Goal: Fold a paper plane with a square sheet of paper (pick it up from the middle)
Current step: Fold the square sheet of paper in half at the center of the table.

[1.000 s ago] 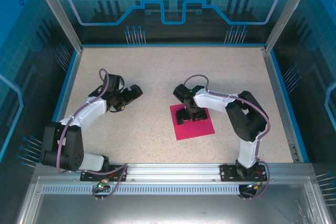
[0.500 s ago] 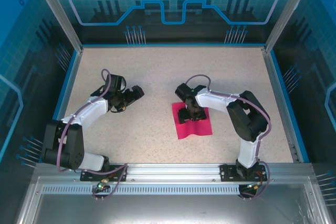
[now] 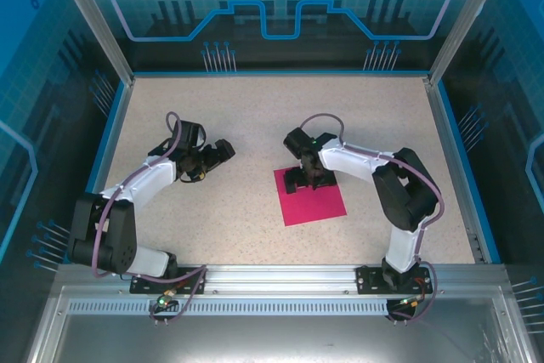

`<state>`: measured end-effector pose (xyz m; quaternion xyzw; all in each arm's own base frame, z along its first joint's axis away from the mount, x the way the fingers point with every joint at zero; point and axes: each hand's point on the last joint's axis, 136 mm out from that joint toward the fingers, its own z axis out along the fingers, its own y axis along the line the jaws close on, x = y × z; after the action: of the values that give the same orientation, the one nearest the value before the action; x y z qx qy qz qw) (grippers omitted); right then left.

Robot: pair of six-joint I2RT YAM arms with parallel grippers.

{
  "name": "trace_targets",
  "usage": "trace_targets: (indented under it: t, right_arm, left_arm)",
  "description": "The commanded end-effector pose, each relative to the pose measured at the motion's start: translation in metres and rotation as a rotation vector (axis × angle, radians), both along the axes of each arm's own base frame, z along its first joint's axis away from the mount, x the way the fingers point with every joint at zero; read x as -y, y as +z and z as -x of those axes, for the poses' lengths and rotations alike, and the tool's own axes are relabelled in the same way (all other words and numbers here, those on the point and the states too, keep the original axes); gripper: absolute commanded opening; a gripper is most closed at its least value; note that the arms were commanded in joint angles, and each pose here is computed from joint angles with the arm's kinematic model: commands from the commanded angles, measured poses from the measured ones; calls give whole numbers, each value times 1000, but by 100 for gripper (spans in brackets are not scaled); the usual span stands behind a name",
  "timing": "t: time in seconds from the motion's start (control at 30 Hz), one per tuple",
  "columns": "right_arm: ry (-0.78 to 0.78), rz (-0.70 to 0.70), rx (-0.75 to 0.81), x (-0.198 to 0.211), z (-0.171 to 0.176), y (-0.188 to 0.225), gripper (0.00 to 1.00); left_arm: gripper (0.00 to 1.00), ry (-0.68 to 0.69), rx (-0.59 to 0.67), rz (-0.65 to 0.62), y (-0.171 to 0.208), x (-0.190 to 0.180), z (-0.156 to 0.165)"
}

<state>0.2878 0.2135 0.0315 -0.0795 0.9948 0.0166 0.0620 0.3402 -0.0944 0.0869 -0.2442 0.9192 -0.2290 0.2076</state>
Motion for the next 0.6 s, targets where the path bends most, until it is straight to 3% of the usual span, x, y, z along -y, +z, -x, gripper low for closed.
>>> trace_targets:
  t: [0.0, 0.33, 0.57]
  right_arm:
    - [-6, 20, -27, 2, -9, -11, 98]
    - [-11, 71, -100, 8, -1, -43, 92]
    - [-25, 46, -122, 6, 5, -50, 75]
  left_arm:
    - [99, -11, 17, 30, 10, 8, -5]
    - [99, -17, 10, 26, 8, 9, -2]
    - [99, -19, 5, 27, 6, 10, -2]
